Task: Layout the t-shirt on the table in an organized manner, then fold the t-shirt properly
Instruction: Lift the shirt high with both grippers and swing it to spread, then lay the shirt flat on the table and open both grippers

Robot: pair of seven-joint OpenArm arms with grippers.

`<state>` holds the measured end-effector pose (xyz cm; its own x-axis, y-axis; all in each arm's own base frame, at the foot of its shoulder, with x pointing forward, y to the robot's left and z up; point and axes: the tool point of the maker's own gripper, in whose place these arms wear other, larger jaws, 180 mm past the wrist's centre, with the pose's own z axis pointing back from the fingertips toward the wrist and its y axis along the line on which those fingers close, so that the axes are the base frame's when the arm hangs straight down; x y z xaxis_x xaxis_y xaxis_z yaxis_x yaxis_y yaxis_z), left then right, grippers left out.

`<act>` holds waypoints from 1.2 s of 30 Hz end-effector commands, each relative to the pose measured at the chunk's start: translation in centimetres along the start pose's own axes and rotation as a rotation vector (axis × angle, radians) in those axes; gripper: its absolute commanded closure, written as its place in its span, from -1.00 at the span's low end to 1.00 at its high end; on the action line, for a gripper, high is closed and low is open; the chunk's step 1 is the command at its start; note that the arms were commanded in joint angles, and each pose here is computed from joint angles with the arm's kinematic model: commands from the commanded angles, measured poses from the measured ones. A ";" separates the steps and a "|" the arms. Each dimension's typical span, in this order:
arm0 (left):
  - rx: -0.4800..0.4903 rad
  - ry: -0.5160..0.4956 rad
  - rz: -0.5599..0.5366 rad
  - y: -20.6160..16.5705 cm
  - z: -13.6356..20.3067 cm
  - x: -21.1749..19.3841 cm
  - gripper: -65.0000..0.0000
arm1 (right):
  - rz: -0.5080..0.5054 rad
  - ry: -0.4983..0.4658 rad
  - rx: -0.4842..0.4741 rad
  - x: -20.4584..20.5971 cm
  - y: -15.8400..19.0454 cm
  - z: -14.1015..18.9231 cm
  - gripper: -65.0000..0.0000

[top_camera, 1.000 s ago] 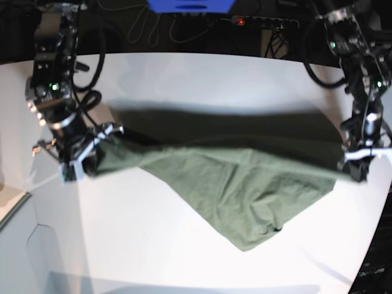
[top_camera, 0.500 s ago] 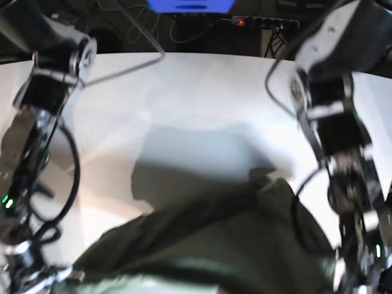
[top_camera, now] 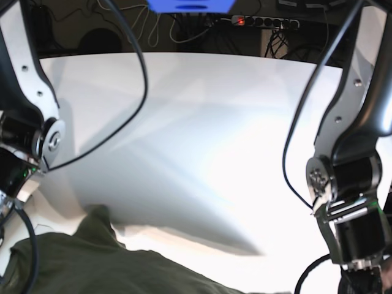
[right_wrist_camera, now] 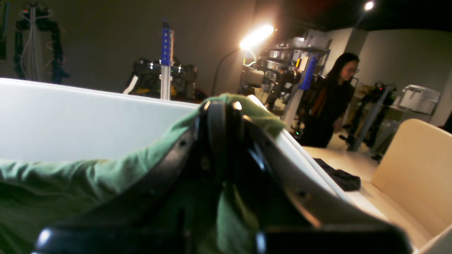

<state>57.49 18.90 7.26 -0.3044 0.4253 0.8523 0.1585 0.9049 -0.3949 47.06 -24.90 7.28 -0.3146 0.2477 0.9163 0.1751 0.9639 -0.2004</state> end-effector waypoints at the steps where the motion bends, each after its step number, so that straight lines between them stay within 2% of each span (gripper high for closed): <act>1: -0.035 -0.089 -0.008 -1.5 -0.1 3.5 0.99 | 0.002 -0.046 -0.005 1.2 -0.1 0.3 1.00; 6: 0.003 -0.054 -0.040 1.1 2.8 0.0 0.99 | -0.003 0.050 0.046 -4.3 2.9 3.6 1.00; 9: 0.038 -0.006 -0.079 3.5 6.2 -3.7 0.99 | -0.016 0.092 0.082 -7.6 5.0 6.5 1.00; 14: 0.100 0.078 -0.127 6.9 13.3 -8.8 0.99 | -0.062 0.205 0.137 -13.3 8.3 12.5 1.00; 21: 0.288 0.202 -0.036 14.4 25.5 -13.6 0.99 | -0.166 0.390 0.190 -21.0 12.2 22.2 1.00; 25: 0.403 0.279 0.020 18.3 31.7 -15.4 0.99 | -0.205 0.476 0.220 -23.2 13.9 27.0 1.00; 31: 0.473 0.378 0.064 21.7 37.2 -16.7 0.99 | -0.218 0.609 0.281 -25.0 15.6 33.3 1.00; 36: 0.537 0.415 0.092 23.3 40.6 -17.0 0.99 | -0.228 0.580 0.271 -23.7 14.9 36.6 1.00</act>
<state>27.34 32.96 -32.46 0.1436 0.5784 0.8030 -0.3898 0.7789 -0.4913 22.72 -12.93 -31.37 0.2929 0.0212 0.9559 -0.0970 0.9953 0.0076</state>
